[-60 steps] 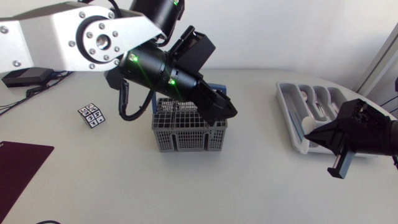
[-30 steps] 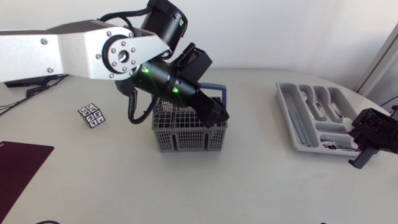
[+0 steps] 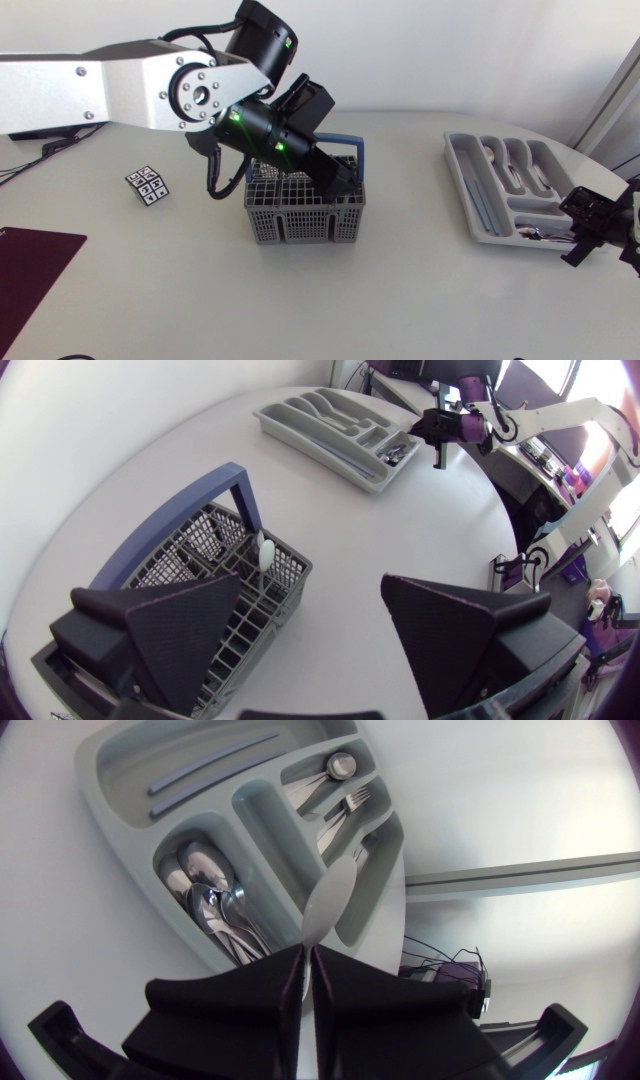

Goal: Transfer all utensils from the basket to the drawer tray.

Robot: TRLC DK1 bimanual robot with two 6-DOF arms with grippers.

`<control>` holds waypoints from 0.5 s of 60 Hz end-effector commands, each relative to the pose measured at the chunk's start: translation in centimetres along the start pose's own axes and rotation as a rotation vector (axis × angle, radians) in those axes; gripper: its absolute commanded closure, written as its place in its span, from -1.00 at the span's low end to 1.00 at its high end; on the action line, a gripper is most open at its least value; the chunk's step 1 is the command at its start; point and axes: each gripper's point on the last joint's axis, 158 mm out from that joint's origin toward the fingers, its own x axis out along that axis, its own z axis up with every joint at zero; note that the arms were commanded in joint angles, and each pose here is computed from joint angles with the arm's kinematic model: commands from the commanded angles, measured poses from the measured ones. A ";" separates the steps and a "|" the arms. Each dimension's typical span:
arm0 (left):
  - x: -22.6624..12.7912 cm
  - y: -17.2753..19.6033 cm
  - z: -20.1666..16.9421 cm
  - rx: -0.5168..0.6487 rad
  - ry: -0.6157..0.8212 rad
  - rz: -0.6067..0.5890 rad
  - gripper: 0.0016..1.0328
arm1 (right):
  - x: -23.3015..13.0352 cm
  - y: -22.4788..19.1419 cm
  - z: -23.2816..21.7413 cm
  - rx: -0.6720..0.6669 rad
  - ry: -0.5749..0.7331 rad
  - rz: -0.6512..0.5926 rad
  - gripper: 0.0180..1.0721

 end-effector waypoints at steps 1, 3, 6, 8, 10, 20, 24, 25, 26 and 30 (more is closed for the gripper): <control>1.3 0.6 -1.9 -0.047 0.044 0.003 -0.90 | 0.7 2.4 -0.7 -0.042 0.022 0.049 0.88; 1.4 0.7 -2.0 -0.048 0.047 0.005 -0.90 | 0.9 2.8 -0.7 -0.050 0.023 0.058 0.88; 1.6 0.8 -2.1 -0.049 0.047 0.005 -0.90 | 1.2 3.0 -0.6 -0.055 0.020 0.059 0.87; 1.7 0.8 -2.2 -0.050 0.049 0.005 -0.90 | 1.4 3.2 -0.6 -0.059 0.022 0.056 0.83; 1.7 0.8 -2.2 -0.051 0.047 0.005 -0.90 | 1.5 3.5 -0.6 -0.067 0.020 0.059 0.82; 2.0 0.8 -2.5 -0.053 0.053 0.004 -0.90 | 1.6 4.4 -0.5 -0.079 0.016 0.068 0.27; 2.1 0.8 -2.6 -0.053 0.055 0.004 -0.90 | 1.4 4.6 -0.5 -0.084 0.013 0.069 -0.09; 2.1 0.8 -2.5 -0.053 0.053 0.004 -0.90 | 1.4 4.6 -0.5 -0.084 0.013 0.067 -0.17; 2.1 0.8 -2.5 -0.053 0.053 0.004 -0.90 | 1.3 4.6 -0.5 -0.084 0.012 0.066 -0.22; 2.2 0.9 -2.6 -0.054 0.053 0.004 -0.90 | 0.9 4.2 -0.3 -0.086 0.008 0.053 -0.37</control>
